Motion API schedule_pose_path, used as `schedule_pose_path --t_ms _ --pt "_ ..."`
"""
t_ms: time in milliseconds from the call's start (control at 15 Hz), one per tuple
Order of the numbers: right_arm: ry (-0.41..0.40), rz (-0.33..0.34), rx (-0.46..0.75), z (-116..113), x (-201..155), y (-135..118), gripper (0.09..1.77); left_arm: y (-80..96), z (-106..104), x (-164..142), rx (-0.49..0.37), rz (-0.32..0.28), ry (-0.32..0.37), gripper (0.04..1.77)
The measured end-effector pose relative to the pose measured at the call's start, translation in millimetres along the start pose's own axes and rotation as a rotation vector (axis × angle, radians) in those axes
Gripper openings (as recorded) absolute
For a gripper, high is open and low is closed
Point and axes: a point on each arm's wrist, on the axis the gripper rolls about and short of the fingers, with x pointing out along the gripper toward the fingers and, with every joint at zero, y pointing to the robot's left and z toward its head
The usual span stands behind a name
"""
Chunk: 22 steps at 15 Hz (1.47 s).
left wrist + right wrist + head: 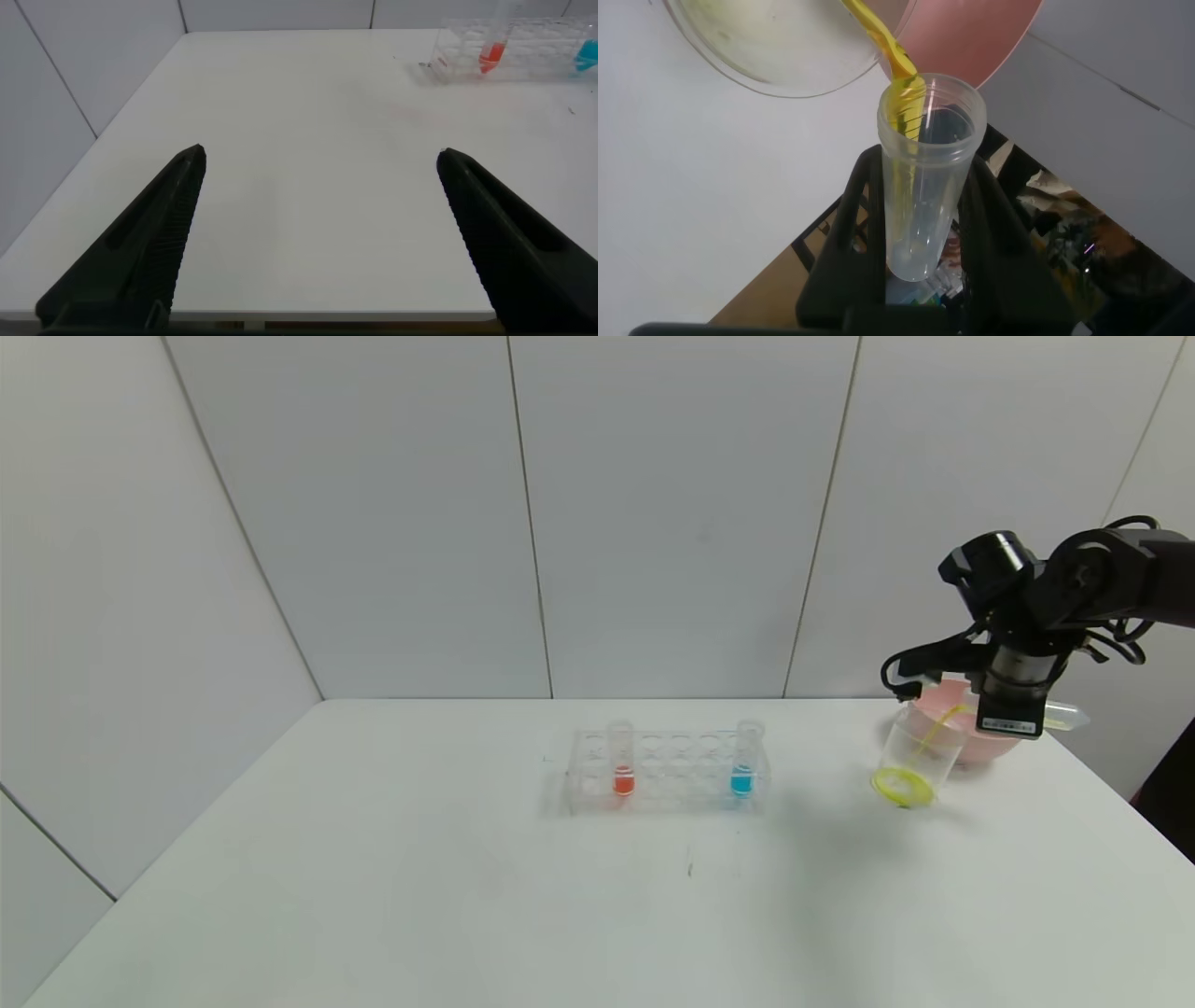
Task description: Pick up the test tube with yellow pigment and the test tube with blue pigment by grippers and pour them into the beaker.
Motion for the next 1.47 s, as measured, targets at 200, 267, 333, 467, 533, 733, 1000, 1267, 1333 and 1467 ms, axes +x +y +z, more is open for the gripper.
schedule_pose_path --t_ms 200,267,333,467,533,733,1000,1267,1333,1467 --pt "-0.009 -0.008 -0.031 4 -2 1 0.51 0.0 0 0 0.0 0.0 0.0 1.76" --pt "-0.011 -0.01 -0.046 5 -2 1 0.51 0.0 0 0 0.0 0.0 0.0 1.76" --pt "-0.011 -0.011 -0.061 5 -2 1 0.51 0.0 0 0 0.0 0.0 0.0 1.76" --pt "0.004 -0.023 -0.083 5 -2 1 0.51 0.0 0 0 0.0 0.0 0.0 1.76" --pt "0.018 -0.038 -0.095 6 -2 0 0.51 0.0 0 0 0.0 0.0 0.0 1.76" --pt "0.025 -0.054 -0.123 6 -3 -2 0.51 0.0 0 0 0.0 0.0 0.0 1.76" --pt "0.021 -0.055 -0.126 4 -4 -3 0.51 0.0 0 0 0.0 0.0 0.0 1.76" --pt "-0.112 -0.024 -0.073 -7 -3 -11 0.51 0.0 0 0 0.0 0.0 0.0 1.76" --pt "-0.163 -0.015 -0.051 -13 -3 -16 0.51 0.0 0 0 0.0 0.0 0.0 1.76" --pt "-0.277 -0.015 0.018 -30 -3 -28 0.51 0.0 0 0 0.0 0.0 0.0 1.76"
